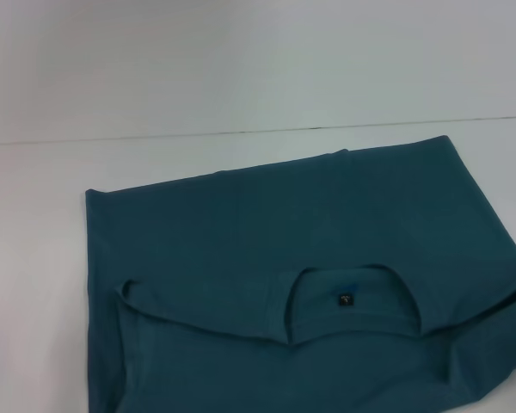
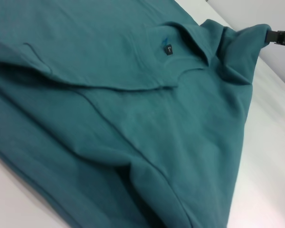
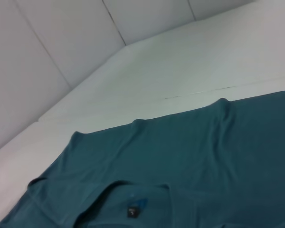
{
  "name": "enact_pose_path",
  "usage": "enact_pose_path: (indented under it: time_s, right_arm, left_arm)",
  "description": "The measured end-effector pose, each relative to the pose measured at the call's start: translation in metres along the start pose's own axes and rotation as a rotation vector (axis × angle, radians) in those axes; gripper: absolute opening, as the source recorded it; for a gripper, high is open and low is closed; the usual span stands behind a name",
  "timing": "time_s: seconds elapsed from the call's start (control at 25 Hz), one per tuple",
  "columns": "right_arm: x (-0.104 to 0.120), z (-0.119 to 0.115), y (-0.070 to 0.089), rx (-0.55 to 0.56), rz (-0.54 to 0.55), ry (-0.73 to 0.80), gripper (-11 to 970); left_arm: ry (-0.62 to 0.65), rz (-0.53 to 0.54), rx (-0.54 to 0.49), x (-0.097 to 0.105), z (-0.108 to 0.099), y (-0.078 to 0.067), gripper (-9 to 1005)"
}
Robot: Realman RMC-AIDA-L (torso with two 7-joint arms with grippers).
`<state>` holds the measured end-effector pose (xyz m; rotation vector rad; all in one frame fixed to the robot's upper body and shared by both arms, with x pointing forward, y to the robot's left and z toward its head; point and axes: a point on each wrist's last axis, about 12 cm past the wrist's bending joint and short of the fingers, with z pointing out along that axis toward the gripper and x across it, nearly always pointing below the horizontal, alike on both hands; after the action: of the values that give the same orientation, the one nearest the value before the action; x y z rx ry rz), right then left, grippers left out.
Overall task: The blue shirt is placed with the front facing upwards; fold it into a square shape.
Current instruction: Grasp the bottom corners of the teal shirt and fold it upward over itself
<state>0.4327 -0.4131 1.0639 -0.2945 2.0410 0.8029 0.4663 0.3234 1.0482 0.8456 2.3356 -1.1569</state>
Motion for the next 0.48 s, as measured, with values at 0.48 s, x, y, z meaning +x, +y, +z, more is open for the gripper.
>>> enact_pose_path:
  time_s: [0.48]
  right_arm:
    - [0.007,-0.013,0.009,-0.007,-0.026,-0.013,148]
  left_arm:
    - [-0.016,0.074,0.042,0.000,-0.008,-0.004,3]
